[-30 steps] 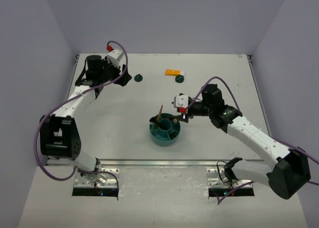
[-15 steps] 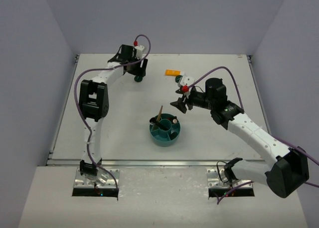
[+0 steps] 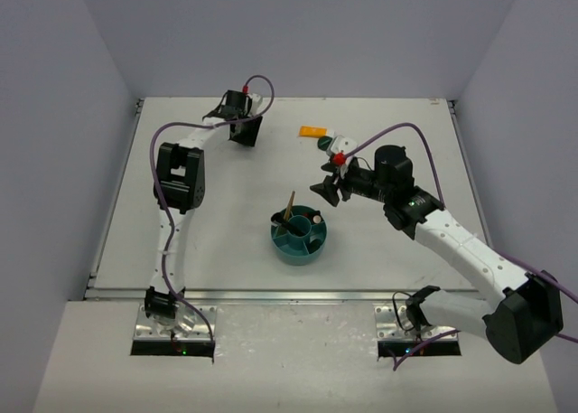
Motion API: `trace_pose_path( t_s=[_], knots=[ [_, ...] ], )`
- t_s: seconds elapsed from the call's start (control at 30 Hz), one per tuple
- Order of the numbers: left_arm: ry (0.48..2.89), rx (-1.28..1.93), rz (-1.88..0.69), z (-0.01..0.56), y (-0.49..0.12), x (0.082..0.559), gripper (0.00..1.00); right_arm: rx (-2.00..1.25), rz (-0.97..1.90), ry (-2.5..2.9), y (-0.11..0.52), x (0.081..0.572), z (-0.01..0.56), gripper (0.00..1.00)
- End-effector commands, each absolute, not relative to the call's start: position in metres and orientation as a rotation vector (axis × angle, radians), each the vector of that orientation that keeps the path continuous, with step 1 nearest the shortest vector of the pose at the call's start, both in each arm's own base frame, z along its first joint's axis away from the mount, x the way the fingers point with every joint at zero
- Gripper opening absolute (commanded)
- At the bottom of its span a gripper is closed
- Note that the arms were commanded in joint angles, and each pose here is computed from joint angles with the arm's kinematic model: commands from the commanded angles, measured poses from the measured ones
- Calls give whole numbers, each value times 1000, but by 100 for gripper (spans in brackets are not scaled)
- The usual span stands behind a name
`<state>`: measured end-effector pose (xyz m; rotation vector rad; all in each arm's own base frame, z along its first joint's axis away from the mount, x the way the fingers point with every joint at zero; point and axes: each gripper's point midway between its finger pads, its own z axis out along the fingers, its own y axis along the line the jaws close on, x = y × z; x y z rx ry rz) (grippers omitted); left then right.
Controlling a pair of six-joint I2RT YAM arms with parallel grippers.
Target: Organize the makeup
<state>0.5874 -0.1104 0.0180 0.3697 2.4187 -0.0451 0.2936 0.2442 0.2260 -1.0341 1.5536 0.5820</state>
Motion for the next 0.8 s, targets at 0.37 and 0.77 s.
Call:
trace_pose_path(
  t_s=[0.37, 0.77],
  knots=[
    [2318, 444, -143, 43, -128, 589, 0, -906, 552, 1582, 238, 309, 242, 60],
    [1609, 1005, -577, 290, -208, 500, 0, -353, 1060, 1978, 243, 363, 285, 63]
  ],
)
